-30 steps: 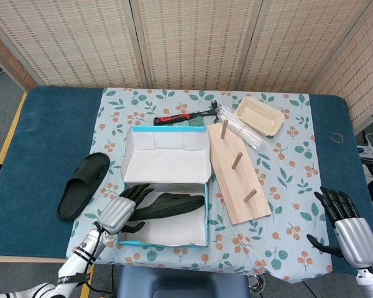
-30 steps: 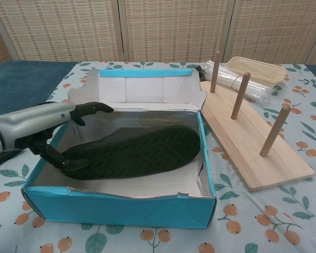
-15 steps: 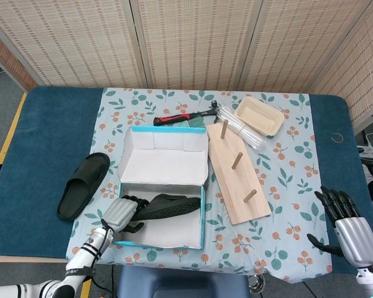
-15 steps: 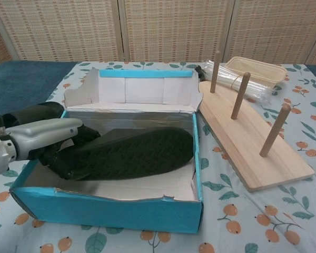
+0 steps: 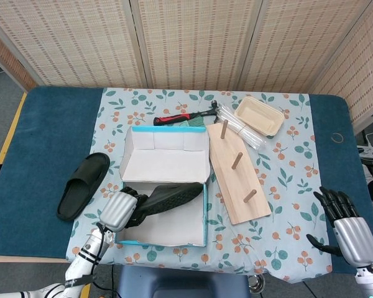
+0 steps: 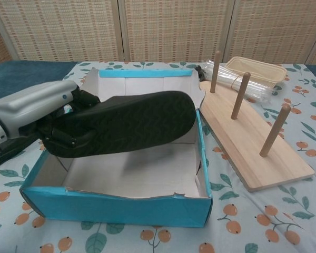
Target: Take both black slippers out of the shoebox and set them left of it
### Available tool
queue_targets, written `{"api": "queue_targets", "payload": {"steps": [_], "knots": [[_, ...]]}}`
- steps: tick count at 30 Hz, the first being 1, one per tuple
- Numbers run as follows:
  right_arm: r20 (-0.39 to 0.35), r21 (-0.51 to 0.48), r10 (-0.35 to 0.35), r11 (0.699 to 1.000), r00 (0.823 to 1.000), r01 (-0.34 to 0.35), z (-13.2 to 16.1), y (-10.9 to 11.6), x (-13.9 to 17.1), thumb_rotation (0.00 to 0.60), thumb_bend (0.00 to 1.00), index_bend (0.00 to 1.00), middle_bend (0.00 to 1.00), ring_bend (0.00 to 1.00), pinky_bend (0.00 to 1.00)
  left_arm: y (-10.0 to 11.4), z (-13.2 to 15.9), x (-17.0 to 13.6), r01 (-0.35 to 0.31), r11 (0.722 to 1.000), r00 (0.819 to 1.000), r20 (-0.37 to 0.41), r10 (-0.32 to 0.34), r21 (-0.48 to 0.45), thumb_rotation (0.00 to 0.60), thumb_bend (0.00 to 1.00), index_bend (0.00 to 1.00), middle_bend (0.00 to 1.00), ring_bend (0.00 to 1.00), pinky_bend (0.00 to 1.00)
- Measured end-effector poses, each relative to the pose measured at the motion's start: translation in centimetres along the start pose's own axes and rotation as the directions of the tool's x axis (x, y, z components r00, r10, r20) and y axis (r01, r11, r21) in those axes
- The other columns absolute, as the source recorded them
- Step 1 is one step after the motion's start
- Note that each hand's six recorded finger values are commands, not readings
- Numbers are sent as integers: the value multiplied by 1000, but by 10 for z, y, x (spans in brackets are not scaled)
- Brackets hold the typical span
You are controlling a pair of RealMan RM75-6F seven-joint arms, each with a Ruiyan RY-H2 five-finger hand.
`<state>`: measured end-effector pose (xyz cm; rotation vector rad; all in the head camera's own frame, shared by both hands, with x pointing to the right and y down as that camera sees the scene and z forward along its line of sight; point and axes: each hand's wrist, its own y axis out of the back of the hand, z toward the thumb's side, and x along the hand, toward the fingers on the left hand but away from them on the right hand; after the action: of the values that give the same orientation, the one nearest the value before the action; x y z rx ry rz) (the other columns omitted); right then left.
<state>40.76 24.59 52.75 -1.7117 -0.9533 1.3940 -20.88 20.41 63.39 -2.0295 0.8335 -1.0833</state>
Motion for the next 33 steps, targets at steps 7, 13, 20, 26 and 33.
{"api": "queue_targets", "payload": {"steps": [7,13,20,26,33], "knots": [[0,2,0,1000,1000,0,0,0,0,515,143,0,0,0,0,31,-7,-8,-117,993,993,-19,117,0,600,623,655,655,477,397],[2,3,-3,1000,1000,3,-1,1,0,514,143,0,0,0,0,103,-68,-41,-313,942,930,-161,329,121,600,625,653,653,477,391],[-18,10,18,1000,1000,-17,7,-4,1,514,142,0,0,0,0,134,-145,-78,-350,884,840,-315,442,309,600,625,653,654,477,390],[-27,6,14,1000,1000,-14,9,-3,3,515,143,0,0,0,0,131,-213,-79,-265,834,772,-412,484,483,600,627,640,645,470,390],[-14,12,21,1000,1000,-20,5,-4,2,515,143,0,0,0,0,115,-273,-58,-159,812,723,-494,483,562,600,629,583,582,426,368]]}}
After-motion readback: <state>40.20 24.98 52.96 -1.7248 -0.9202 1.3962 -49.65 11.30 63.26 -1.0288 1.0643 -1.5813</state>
